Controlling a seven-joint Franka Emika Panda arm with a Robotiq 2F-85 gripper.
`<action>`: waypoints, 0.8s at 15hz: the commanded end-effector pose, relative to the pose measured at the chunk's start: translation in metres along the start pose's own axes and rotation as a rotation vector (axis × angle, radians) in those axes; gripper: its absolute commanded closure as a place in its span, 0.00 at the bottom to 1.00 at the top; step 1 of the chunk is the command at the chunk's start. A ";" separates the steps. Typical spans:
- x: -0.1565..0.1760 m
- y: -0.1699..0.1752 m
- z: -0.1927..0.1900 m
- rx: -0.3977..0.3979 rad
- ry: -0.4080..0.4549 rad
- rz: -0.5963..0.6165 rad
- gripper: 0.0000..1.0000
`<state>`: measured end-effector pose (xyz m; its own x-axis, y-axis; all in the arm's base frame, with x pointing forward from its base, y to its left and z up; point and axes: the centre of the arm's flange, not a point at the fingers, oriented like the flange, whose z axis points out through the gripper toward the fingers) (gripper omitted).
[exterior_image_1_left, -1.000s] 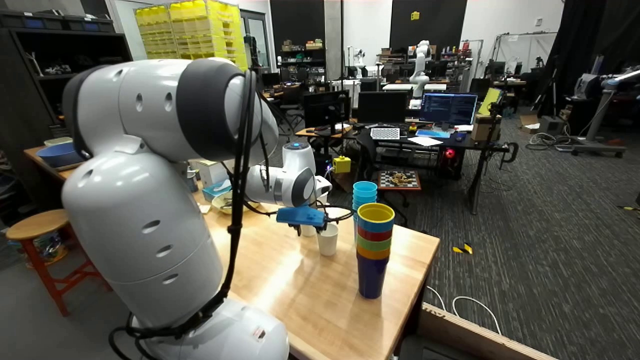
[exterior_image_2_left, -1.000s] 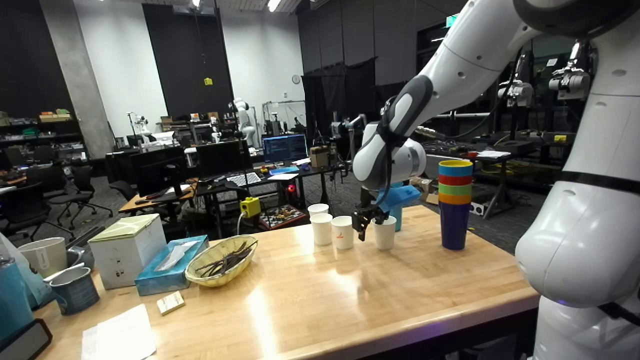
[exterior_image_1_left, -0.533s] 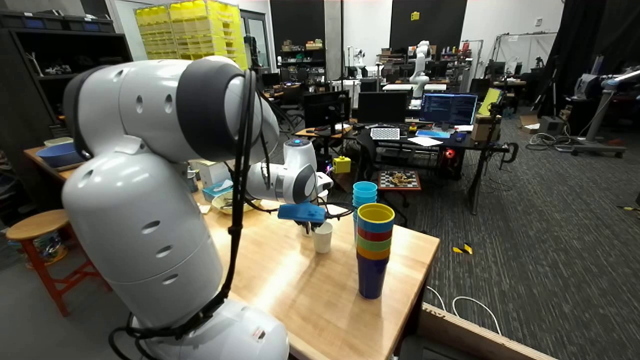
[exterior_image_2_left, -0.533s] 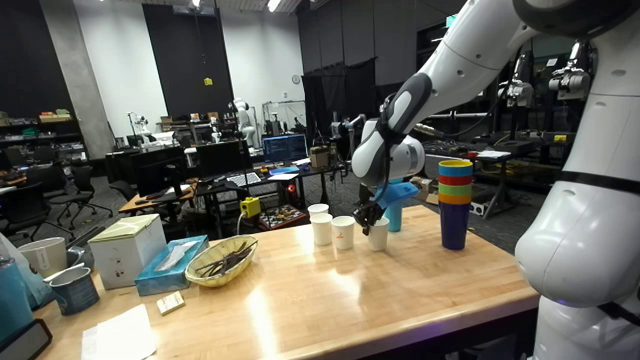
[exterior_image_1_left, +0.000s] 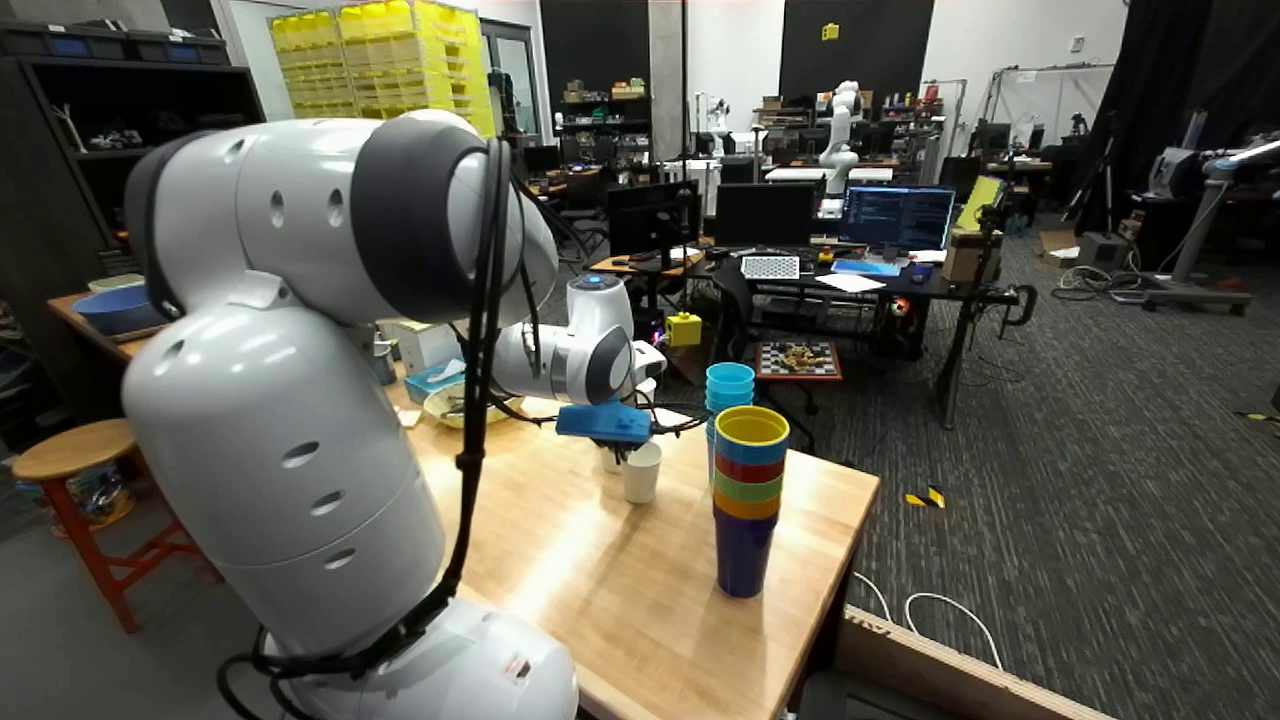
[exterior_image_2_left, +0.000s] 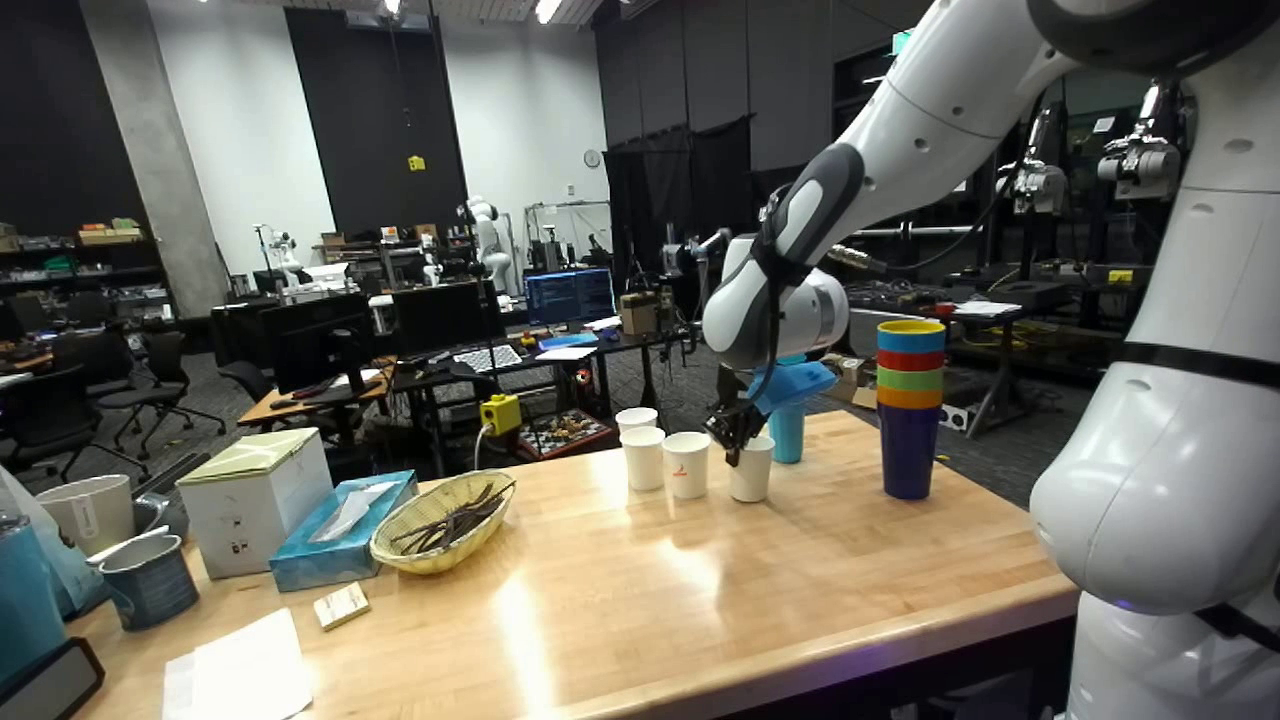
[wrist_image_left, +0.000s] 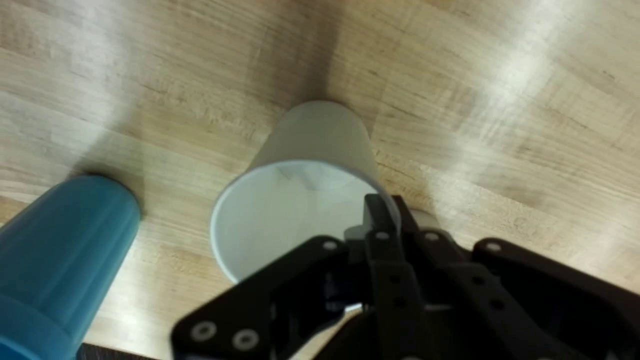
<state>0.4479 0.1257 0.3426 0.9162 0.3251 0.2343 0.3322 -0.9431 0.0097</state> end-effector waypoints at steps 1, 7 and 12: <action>-0.006 -0.007 -0.023 -0.024 0.021 -0.009 0.99; -0.009 -0.024 -0.082 -0.063 0.032 -0.071 0.99; -0.001 -0.037 -0.116 -0.112 0.054 -0.133 0.99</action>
<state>0.4141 0.1449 0.4327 0.8634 0.4283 0.2666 0.4116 -0.9036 0.1185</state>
